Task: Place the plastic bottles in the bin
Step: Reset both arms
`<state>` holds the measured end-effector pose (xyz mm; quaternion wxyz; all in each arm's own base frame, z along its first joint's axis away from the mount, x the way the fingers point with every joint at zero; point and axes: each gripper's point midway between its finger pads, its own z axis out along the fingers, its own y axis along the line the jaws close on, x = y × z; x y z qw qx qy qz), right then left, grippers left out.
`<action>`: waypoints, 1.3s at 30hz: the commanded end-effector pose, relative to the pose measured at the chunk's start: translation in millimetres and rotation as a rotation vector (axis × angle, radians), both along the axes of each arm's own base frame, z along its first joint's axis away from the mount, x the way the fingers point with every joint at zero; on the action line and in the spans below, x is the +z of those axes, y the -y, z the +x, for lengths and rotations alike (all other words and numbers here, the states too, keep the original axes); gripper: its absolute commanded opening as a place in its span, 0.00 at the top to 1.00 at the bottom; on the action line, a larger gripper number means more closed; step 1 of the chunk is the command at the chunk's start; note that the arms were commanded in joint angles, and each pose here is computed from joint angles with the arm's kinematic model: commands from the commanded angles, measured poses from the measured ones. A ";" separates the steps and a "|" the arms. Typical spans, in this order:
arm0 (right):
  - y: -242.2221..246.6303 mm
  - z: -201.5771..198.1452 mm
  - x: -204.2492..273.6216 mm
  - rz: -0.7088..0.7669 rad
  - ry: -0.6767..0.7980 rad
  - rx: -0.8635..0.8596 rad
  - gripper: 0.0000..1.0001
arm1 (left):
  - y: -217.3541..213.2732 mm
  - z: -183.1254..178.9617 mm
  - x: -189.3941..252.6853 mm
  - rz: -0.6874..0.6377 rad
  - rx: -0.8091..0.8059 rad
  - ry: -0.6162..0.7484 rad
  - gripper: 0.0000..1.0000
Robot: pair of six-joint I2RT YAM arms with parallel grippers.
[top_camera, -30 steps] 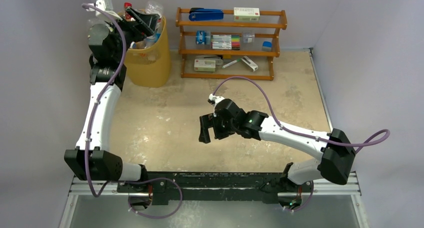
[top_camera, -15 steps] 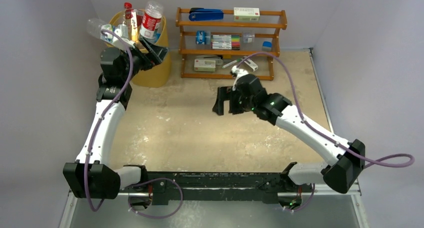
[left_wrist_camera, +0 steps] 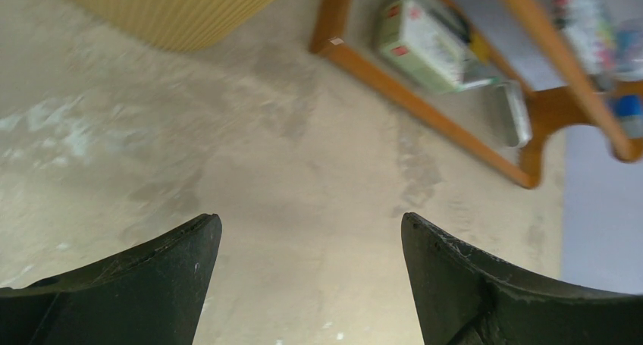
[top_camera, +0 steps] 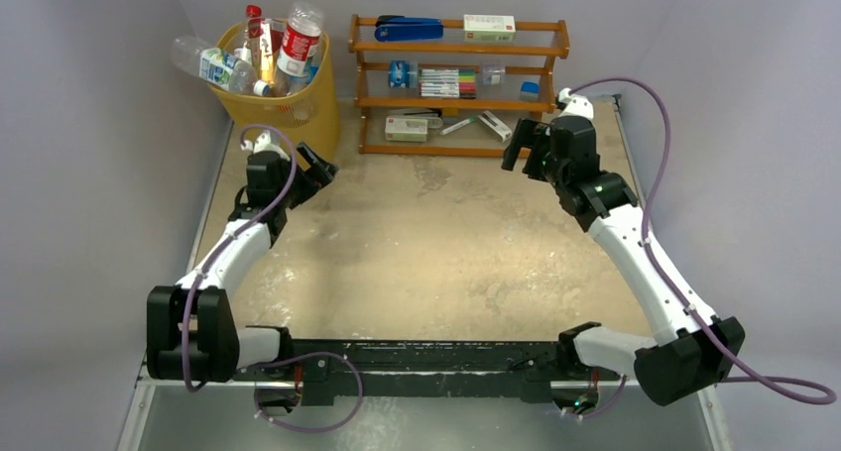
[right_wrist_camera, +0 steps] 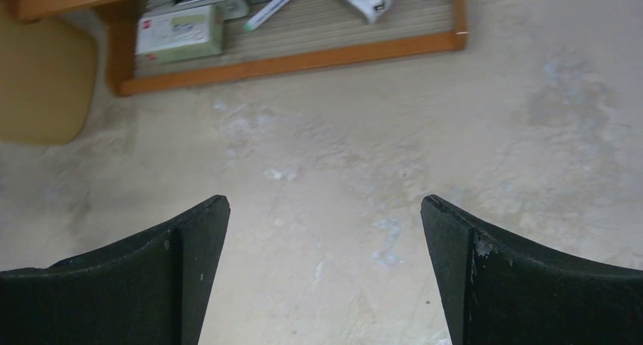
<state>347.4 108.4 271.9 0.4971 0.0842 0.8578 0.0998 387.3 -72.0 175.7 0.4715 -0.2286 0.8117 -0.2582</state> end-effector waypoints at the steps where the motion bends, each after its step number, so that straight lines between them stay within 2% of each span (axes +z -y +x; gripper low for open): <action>1: 54.2 16.6 4.0 -0.063 0.121 -0.154 0.00 | -19.6 11.3 -23.3 0.053 0.112 0.050 0.11; 4: 100.8 25.5 -11.8 -0.041 0.164 -0.249 0.00 | -28.9 12.8 -53.9 0.112 0.137 0.004 0.11; 8: 147.9 22.5 -47.0 -0.031 0.180 -0.361 0.00 | -48.5 12.9 -73.4 0.221 0.190 -0.004 0.11; 14: 172.3 21.4 -65.2 -0.040 0.283 -0.490 0.00 | -80.1 13.0 -73.3 0.382 0.291 0.078 0.11; 18: 190.9 24.7 -86.1 -0.096 0.302 -0.579 0.00 | -107.7 17.0 -72.7 0.472 0.393 0.061 0.11; 21: 195.9 30.6 -99.7 -0.134 0.318 -0.586 0.00 | -105.5 28.4 -62.2 0.545 0.331 0.142 0.11; 23: 200.6 31.6 -107.3 -0.158 0.326 -0.602 0.00 | -109.5 32.3 -62.4 0.600 0.319 0.145 0.11; 27: 210.6 31.9 -125.8 -0.223 0.312 -0.629 0.00 | -126.3 31.4 -59.2 0.626 0.374 0.177 0.11; 30: 210.7 34.1 -134.9 -0.214 0.336 -0.631 0.00 | -139.8 30.0 -51.8 0.635 0.421 0.223 0.11; 35: 216.3 39.0 -125.8 -0.236 0.404 -0.653 0.00 | -155.2 32.2 -48.1 0.595 0.434 0.264 0.11; 39: 219.7 42.6 -123.4 -0.270 0.411 -0.656 0.00 | -151.2 26.1 -42.9 0.571 0.416 0.307 0.11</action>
